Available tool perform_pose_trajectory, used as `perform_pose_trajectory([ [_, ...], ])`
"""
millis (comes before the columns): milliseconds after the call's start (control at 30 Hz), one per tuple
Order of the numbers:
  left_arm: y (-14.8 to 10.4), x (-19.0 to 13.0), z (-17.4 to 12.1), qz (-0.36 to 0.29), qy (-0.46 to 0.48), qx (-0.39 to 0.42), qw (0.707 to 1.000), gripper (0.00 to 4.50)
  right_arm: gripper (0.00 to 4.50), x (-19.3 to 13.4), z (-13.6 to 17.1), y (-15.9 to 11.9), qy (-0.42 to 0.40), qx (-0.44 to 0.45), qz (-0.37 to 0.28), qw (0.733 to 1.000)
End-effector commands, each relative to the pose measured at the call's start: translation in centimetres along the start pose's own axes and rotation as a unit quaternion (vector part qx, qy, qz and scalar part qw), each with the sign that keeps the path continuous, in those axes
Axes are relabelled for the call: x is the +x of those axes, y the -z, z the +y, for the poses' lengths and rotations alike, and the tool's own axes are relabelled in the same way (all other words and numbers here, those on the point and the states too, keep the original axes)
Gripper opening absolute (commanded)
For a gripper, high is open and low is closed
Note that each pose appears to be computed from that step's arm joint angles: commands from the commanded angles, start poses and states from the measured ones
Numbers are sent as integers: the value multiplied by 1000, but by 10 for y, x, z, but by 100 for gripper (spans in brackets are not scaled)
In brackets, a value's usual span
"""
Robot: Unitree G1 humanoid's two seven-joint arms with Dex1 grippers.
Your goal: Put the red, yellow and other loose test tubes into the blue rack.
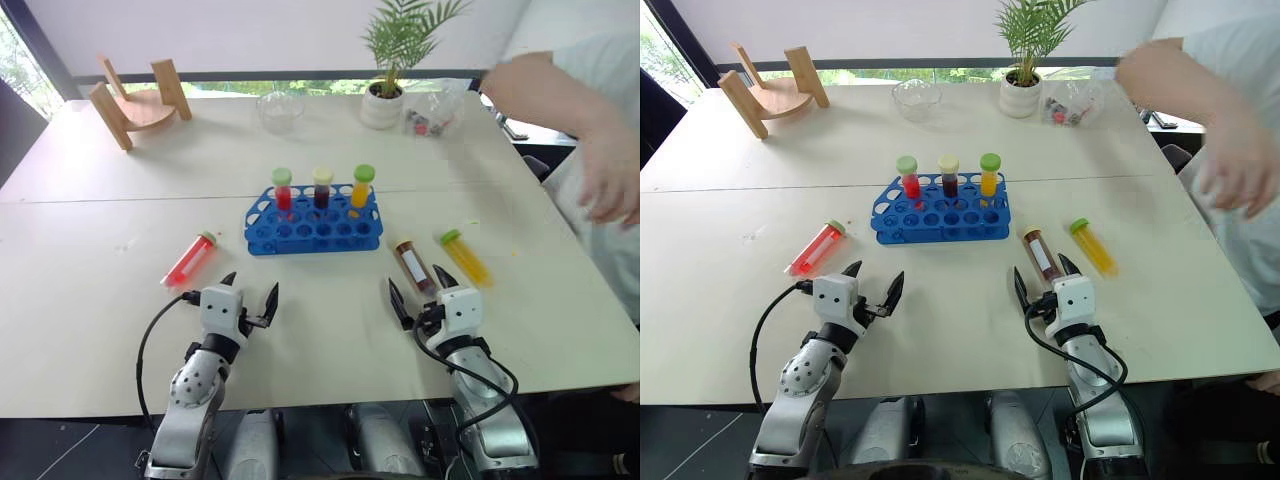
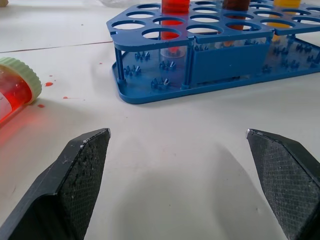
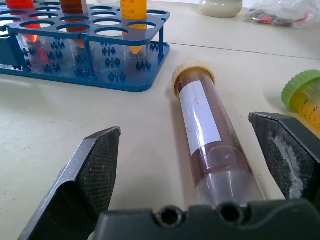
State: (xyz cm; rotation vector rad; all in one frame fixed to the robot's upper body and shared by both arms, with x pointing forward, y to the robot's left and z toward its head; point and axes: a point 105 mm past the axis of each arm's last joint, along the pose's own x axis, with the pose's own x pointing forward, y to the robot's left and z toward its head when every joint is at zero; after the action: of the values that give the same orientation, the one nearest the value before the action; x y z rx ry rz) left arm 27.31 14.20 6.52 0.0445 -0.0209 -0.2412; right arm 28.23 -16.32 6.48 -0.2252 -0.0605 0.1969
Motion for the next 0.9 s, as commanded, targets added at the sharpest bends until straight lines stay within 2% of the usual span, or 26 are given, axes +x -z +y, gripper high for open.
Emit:
perform_pose_trajectory([
  [33, -8, -1, -3, -13, 9, -9, 1000, 449, 450, 0, -3, -9, 5, -2, -17, 1000],
  [900, -10, -1, -3, -8, 7, -7, 1000, 449, 450, -1, -4, -8, 5, -3, -14, 1000],
])
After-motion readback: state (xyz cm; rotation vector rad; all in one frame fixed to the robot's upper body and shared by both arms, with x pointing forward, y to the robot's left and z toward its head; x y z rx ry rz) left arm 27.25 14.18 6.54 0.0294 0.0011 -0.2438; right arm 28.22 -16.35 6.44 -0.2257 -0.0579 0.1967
